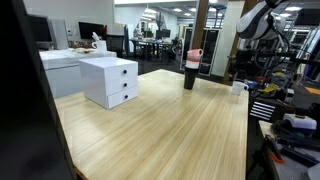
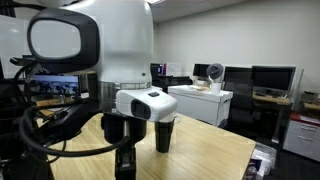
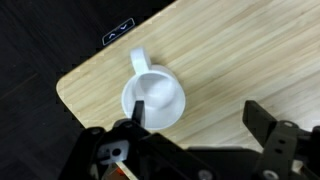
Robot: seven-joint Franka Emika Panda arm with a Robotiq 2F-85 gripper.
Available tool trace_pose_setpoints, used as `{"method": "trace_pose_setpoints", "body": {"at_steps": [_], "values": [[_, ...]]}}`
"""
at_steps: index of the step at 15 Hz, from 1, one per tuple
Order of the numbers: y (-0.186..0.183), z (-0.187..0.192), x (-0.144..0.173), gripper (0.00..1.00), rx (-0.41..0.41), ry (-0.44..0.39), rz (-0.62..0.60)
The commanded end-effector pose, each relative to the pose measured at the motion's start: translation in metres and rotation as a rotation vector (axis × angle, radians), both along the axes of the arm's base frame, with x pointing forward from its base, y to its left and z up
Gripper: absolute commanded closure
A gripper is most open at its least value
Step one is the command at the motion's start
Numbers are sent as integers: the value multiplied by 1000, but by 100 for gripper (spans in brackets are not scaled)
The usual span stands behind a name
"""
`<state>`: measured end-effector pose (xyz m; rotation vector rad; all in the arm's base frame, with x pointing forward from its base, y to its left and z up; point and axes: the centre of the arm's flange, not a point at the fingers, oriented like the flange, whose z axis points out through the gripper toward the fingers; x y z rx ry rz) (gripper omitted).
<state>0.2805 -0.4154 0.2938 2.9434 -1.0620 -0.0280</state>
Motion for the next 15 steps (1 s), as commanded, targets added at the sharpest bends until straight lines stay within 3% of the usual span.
{"method": "trace_pose_setpoints", "body": {"at_steps": [1, 2, 3, 4, 13, 15], "values": [[0, -14, 0, 0, 6, 35, -26], [0, -18, 0, 0, 8, 43, -29], [0, -19, 0, 25, 4, 43, -26], [0, -21, 0, 27, 5, 47, -23], [-1, -25, 3, 91, 3, 59, -19], [-1, -26, 3, 96, 1, 62, -20]]}}
